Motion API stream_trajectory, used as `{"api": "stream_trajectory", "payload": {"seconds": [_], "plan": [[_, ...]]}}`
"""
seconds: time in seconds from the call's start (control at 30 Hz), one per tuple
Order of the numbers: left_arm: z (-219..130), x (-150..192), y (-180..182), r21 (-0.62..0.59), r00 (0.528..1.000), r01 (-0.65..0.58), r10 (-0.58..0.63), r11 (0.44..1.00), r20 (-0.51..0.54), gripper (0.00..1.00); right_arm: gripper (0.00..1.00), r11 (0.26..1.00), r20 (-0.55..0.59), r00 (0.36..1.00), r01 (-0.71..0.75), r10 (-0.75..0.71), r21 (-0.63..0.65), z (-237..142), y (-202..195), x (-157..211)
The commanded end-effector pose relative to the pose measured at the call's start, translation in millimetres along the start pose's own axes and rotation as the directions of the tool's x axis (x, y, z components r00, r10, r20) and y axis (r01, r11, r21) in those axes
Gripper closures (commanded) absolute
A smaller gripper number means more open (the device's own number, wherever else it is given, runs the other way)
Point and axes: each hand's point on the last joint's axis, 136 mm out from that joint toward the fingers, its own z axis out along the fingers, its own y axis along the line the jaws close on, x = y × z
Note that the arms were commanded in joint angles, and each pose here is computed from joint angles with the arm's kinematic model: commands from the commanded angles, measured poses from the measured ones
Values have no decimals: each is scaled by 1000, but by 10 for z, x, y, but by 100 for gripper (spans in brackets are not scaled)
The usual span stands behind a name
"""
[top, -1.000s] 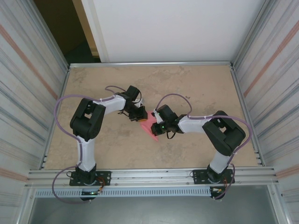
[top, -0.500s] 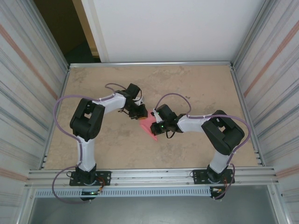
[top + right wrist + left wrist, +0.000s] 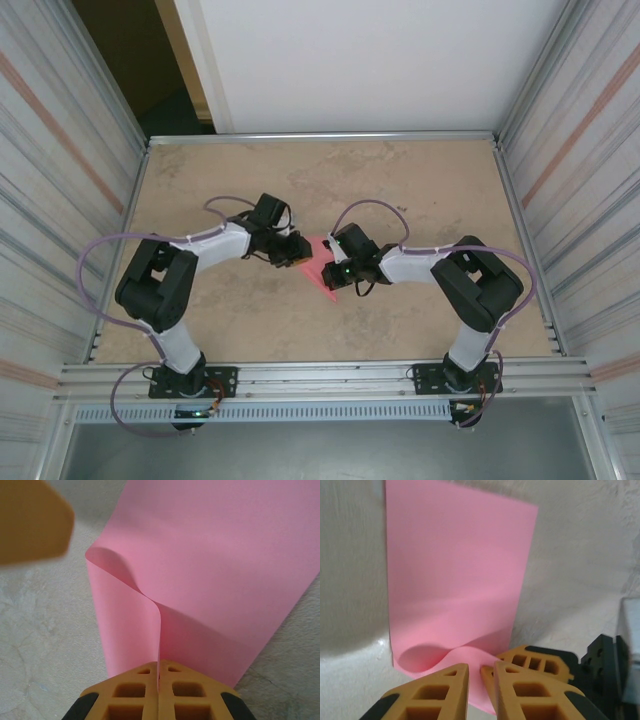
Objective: Fold a paper plane with a square sheet of paper (pick it up from the middle)
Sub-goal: Third fold the triangle at the center of the table.
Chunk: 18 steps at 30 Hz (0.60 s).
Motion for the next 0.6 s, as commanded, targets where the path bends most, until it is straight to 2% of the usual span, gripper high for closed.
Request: {"api": "stream_trajectory", "payload": {"seconds": [0.0, 0.23, 0.57], "plan": [[-20, 73, -176, 59, 1000, 8, -9, 998, 12, 80, 100, 999, -49, 998, -30, 33, 43, 67, -125, 104], [167, 211, -120, 39, 999, 20, -19, 999, -45, 84, 100, 998, -53, 998, -37, 40, 47, 79, -139, 114], [257, 252, 76, -48, 997, 37, -40, 998, -70, 85, 100, 998, -51, 998, -36, 38, 49, 68, -131, 103]]}}
